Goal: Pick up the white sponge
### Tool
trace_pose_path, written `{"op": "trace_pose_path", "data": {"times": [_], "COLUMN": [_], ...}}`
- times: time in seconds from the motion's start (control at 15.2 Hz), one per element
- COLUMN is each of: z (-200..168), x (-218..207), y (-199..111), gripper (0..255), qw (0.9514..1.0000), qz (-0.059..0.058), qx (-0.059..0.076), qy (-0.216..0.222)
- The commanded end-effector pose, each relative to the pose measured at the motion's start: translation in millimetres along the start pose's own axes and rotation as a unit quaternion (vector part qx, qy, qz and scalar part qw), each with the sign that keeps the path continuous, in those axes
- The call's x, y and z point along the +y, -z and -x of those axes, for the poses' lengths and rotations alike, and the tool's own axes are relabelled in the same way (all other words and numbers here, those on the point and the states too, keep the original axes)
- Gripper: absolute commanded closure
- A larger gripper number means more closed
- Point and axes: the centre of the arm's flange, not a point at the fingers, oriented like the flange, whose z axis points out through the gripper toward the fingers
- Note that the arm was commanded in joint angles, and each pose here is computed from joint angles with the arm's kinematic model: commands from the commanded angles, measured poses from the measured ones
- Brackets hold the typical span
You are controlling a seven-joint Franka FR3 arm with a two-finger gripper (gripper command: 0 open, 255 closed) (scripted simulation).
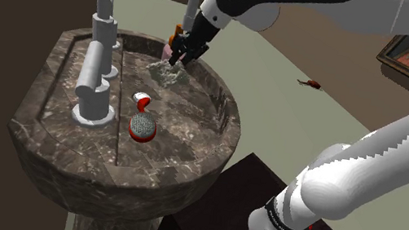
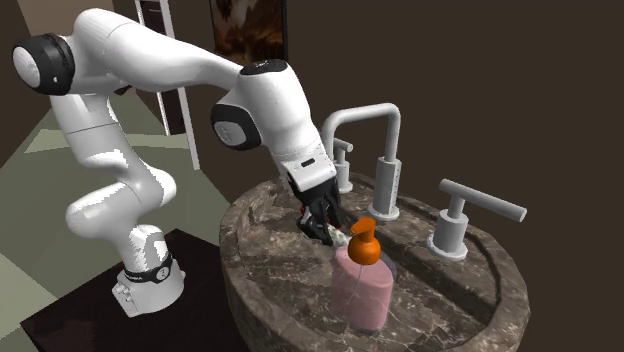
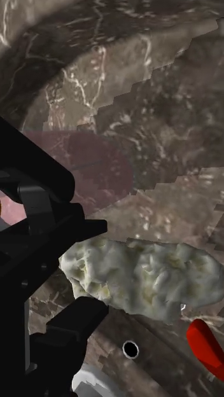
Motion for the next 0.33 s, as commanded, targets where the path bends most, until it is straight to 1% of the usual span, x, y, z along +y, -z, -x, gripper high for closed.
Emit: {"op": "trace_pose_path", "data": {"times": [0.0,0.13,0.26], "z": [-4,-6,-6], "x": [-7,-9,-10], "y": [13,23,24], "gripper": [255,255,255], "qw": [1.0,1.0,1.0], "qz": [-0.002,-0.002,-0.002], "qx": [0.006,0.006,0.006], "qy": [0.004,0.004,0.004]}}
